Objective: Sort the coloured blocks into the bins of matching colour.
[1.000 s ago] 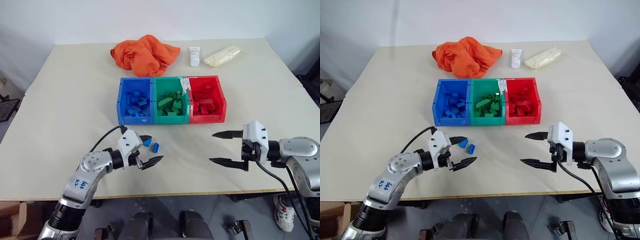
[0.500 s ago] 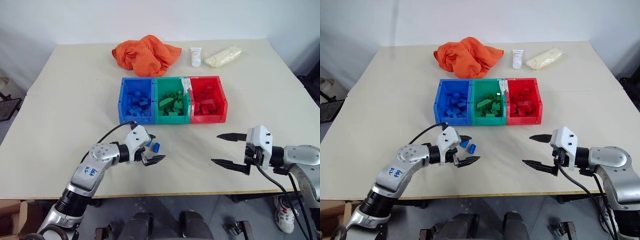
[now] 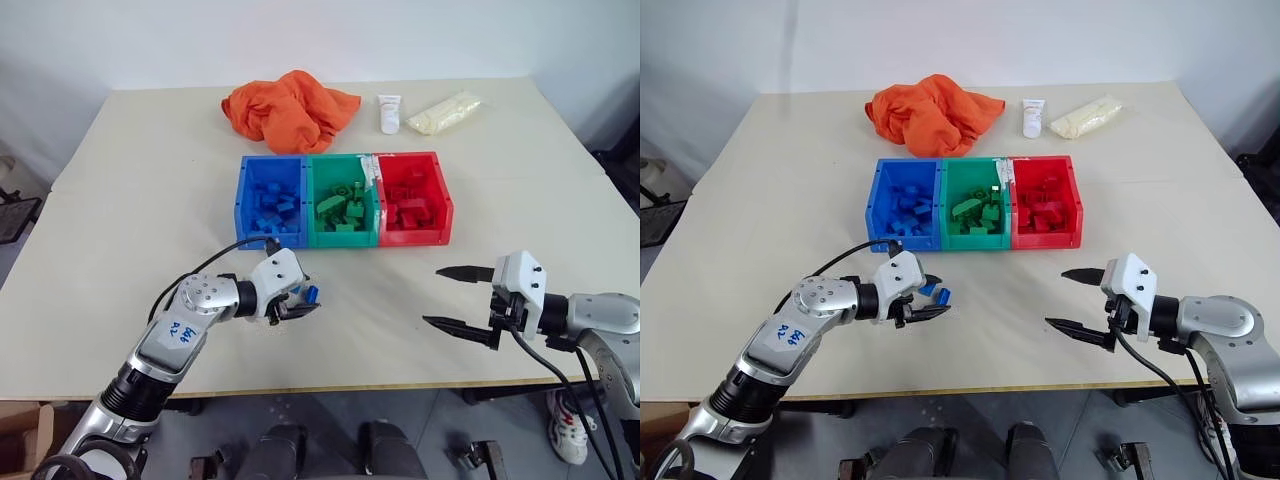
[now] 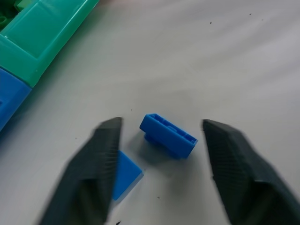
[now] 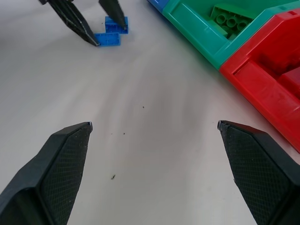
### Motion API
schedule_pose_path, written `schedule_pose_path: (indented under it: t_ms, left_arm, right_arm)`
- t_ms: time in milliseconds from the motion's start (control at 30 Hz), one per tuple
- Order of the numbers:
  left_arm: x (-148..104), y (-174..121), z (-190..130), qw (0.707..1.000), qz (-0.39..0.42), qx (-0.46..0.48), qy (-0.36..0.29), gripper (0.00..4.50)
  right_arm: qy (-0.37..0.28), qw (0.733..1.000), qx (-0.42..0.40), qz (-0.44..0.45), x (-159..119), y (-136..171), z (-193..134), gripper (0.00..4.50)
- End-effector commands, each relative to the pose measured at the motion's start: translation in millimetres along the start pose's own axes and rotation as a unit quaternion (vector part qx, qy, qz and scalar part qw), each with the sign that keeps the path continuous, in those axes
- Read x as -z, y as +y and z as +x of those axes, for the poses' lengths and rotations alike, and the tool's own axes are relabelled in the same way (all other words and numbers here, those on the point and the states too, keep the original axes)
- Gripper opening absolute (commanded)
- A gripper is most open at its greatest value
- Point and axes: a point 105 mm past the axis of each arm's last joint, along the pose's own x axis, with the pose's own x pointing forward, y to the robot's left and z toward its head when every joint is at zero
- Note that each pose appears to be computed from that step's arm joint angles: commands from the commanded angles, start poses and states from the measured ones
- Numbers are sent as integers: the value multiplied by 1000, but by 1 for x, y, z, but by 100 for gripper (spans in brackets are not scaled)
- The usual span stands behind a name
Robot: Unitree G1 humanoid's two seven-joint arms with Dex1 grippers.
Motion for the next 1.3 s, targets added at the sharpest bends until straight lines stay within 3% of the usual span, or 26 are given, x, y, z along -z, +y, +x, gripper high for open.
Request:
schedule_pose_path:
  t_ms: [33, 167, 200, 367, 500, 667, 800, 1000, 1300]
  left_arm:
    - [9, -2, -1, 1000, -4, 4, 13, 134]
    - [5, -1, 0, 1000, 2, 5, -11, 10]
    - [3, 0, 1, 1000, 0, 2, -22, 1]
    - [-5, 1, 2, 998, 11, 6, -54, 1]
    - [-42, 15, -5, 989, 31, -8, -142, 1]
    - [-71, 44, -23, 978, 30, -69, -193, 1]
    - [-82, 76, -38, 968, 24, -149, -199, 1]
    - [-71, 121, -59, 956, 25, -248, -152, 1]
    - [-50, 126, -66, 962, 36, -247, -112, 286]
  right_arm:
    - [-7, 1000, 8, -25, -13, -4, -5, 450]
    - [-7, 1000, 10, -26, -13, -5, -4, 450]
    - [-7, 1000, 10, -26, -13, -6, -4, 450]
    - [-7, 1000, 12, -26, -13, -7, -4, 450]
    - [-7, 1000, 13, -26, -14, -7, -5, 450]
    - [-19, 999, 13, -26, -17, -7, -10, 450]
    - [-45, 998, 28, -25, -24, -13, -17, 450]
    - [-72, 995, 65, -23, -31, -30, -23, 450]
    - [-81, 993, 76, -32, -36, -43, -24, 450]
